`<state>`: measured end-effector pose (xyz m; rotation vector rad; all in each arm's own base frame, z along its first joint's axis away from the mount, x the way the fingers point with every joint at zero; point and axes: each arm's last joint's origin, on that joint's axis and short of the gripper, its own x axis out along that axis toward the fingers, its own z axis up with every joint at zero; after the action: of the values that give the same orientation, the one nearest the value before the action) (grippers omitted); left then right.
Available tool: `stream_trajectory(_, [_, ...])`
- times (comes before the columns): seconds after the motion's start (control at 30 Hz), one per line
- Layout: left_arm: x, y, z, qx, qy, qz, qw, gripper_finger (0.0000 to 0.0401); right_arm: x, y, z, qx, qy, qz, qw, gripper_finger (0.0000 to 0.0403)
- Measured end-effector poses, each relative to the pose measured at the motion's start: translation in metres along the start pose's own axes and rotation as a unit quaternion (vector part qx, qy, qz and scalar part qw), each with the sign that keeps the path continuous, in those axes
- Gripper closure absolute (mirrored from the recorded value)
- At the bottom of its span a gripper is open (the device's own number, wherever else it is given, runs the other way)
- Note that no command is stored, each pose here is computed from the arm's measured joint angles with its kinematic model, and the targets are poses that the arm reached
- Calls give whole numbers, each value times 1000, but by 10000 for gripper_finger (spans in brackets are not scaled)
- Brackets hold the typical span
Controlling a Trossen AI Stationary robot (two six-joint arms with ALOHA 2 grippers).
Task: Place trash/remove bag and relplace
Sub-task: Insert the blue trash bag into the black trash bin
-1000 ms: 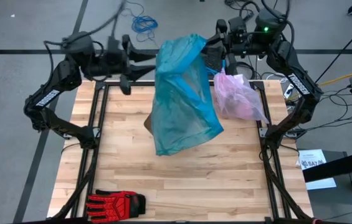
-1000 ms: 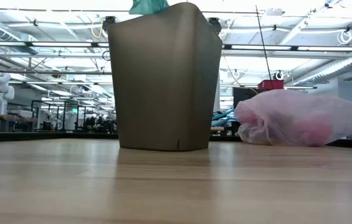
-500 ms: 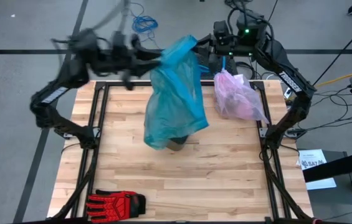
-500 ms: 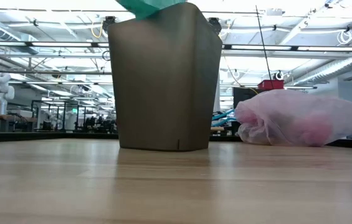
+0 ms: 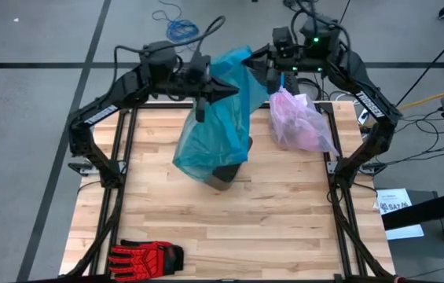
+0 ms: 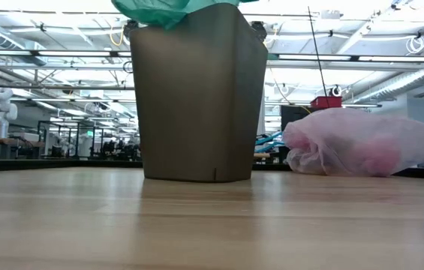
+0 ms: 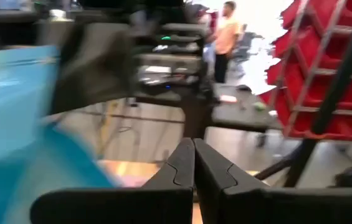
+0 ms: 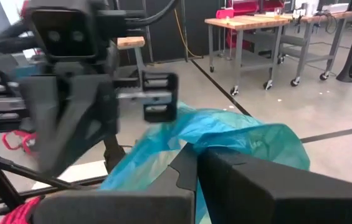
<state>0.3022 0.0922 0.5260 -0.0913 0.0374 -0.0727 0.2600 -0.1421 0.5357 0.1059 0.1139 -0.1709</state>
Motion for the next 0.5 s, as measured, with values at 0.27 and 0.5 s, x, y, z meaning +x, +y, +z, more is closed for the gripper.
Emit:
stream_trajectory(0.27, [-9, -2, 8, 17, 7, 49, 999, 399, -33, 14, 13, 26, -30, 6, 999, 403])
stream_trajectory(0.5, [-19, -5, 14, 36, 21, 75, 996, 400, -46, 35, 17, 32, -34, 43, 998, 403])
